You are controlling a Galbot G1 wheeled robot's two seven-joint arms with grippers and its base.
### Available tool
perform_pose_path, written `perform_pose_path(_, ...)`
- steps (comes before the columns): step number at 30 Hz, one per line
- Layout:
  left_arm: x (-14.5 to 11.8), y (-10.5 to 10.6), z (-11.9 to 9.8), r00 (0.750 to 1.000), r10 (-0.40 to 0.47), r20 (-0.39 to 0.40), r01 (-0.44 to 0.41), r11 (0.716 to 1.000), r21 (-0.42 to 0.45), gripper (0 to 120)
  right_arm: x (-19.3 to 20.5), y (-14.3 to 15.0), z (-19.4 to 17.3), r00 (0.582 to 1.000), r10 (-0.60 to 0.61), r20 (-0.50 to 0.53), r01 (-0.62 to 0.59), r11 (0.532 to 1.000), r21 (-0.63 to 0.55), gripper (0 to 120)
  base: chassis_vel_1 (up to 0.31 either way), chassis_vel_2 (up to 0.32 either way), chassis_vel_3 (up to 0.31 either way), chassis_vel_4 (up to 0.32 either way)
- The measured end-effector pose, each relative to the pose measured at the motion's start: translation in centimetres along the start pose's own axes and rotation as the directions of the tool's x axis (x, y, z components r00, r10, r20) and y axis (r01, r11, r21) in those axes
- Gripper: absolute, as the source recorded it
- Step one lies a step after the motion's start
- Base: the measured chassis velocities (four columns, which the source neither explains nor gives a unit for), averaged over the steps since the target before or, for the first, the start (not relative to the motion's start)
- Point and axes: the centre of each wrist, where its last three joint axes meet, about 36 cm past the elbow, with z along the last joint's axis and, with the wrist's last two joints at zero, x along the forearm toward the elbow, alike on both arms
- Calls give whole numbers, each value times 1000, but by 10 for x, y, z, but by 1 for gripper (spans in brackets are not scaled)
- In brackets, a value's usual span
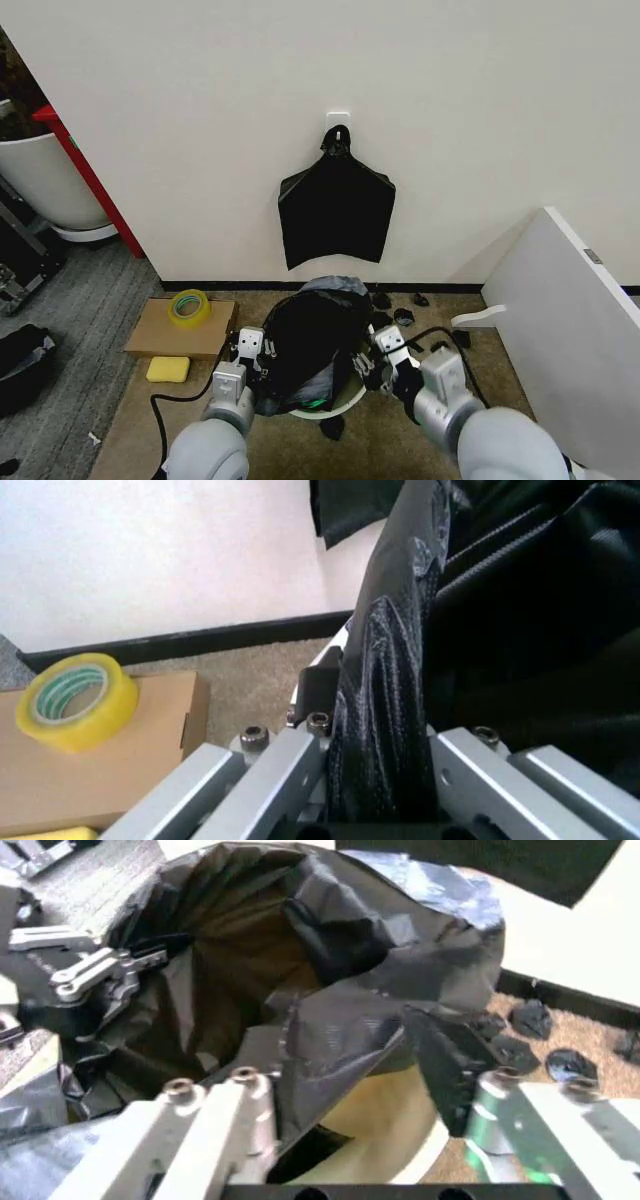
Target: Place the garbage bag over the trash bin.
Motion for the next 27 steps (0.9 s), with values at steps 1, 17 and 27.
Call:
perform_pose_path(1,-1,0,-1,1000,0,4,0,1000,-1,1,0,0,2,1000,15,-11,-15,1000,-5,47,0,0,0,0)
perform_pose_path(17,2,1,-4,1000,3,24,-3,1000,1,1,-1,9,6,998,3,-59,-9,995,-103,53,0,0,0,0)
perform_pose_path(27,3,3,-6,999,1,38,-1,1000,7,1,-2,11,4,999,-19,-47,12,990,-139,19,0,0,0,0)
